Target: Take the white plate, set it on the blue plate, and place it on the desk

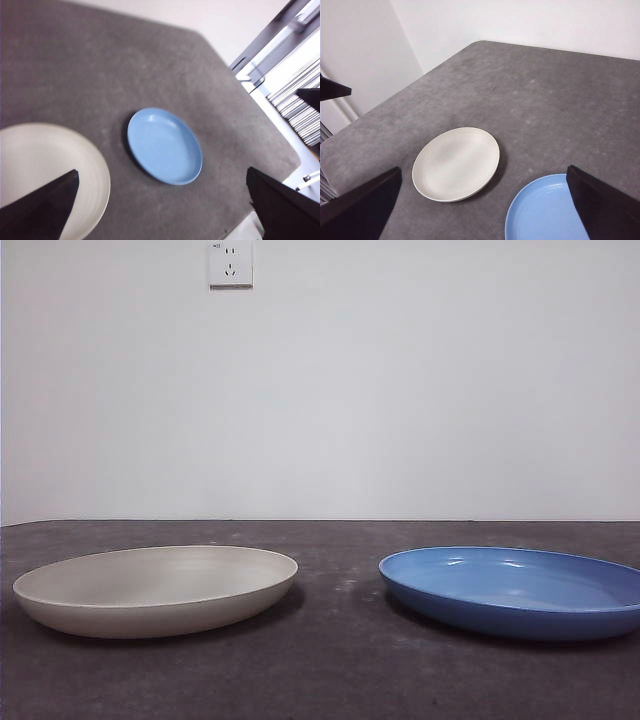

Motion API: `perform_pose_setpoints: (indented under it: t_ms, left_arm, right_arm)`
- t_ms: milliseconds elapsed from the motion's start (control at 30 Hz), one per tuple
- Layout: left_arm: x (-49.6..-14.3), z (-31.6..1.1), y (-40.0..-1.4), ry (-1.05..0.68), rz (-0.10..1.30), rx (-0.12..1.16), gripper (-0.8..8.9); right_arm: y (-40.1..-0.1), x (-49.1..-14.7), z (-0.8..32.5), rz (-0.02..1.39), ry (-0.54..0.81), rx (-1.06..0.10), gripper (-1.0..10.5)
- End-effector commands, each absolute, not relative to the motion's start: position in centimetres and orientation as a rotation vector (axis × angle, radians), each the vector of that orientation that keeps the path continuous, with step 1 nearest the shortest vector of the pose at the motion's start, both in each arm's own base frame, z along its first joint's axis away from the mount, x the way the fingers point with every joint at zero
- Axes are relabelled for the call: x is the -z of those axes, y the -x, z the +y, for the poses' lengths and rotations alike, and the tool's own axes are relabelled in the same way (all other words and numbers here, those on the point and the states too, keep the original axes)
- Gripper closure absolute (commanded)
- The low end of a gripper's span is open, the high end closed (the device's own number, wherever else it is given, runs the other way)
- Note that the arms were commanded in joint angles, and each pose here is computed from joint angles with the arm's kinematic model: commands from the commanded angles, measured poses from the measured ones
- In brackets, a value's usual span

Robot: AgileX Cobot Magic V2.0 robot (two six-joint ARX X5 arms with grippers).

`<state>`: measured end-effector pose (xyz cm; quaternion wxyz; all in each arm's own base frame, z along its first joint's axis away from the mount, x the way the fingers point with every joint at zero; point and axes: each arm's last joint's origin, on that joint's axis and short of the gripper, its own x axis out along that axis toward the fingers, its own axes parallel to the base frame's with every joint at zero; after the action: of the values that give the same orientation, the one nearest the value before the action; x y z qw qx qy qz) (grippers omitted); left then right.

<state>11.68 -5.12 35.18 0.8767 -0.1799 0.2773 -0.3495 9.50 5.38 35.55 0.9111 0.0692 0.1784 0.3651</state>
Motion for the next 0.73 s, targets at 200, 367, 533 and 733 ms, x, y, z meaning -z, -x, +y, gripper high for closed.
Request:
perform_pose_setpoints:
  t_ms: [200,367,533,733]
  left_arm:
    - [-36.8,-5.7,-14.9,0.367,0.756,0.669,1.29]
    - [-36.8,-5.7,-18.1,0.32,0.867,0.581,1.3]
    - [-35.3,-5.0,-21.4,0.334,0.943,0.515,1.3]
    - [-32.5,-4.1,-24.8,0.362,1.055,0.447,1.29]
  right_arm:
    - [-9.4,-36.1,5.4,0.347,-0.139,-0.765,4.0]
    - [-9.4,-36.0,5.4,0.354,-0.139,-0.764,4.0]
    - [-9.4,-35.9,5.4,0.364,-0.139,-0.763,4.0]
    - [-9.4,-35.8,5.4,0.371,-0.138,-0.762,4.0]
